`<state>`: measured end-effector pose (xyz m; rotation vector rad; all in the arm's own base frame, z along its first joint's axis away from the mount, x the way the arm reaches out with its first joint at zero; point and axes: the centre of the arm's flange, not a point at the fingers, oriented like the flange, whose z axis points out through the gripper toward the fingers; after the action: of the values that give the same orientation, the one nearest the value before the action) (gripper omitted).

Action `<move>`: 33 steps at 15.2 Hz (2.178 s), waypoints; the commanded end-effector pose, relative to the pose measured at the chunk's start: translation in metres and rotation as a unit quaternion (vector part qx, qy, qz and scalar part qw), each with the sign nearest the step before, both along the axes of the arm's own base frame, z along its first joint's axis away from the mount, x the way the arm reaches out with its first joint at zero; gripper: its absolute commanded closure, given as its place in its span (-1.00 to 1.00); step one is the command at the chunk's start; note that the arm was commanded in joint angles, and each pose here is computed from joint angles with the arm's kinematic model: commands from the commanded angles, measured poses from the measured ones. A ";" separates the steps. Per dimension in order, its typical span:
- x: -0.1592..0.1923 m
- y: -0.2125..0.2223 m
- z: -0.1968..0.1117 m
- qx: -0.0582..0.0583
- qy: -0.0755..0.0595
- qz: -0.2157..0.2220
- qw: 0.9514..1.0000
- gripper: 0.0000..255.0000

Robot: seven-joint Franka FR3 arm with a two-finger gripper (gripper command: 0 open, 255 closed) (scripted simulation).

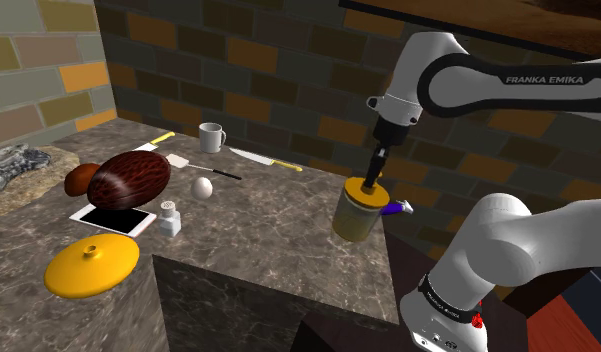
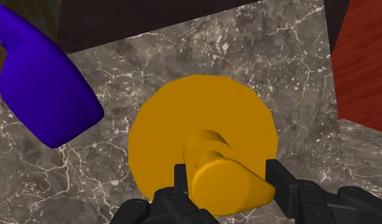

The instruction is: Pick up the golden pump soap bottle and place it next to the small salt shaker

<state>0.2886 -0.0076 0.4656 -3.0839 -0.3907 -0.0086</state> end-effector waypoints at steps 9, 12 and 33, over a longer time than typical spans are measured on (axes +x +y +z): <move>0.000 0.001 0.053 0.000 0.000 0.000 1.000 1.00; 0.000 0.001 0.069 0.000 0.000 0.000 1.000 1.00; 0.000 0.001 0.180 0.000 0.000 0.000 1.000 1.00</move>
<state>0.2881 -0.0059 0.6399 -3.0839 -0.3910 -0.0086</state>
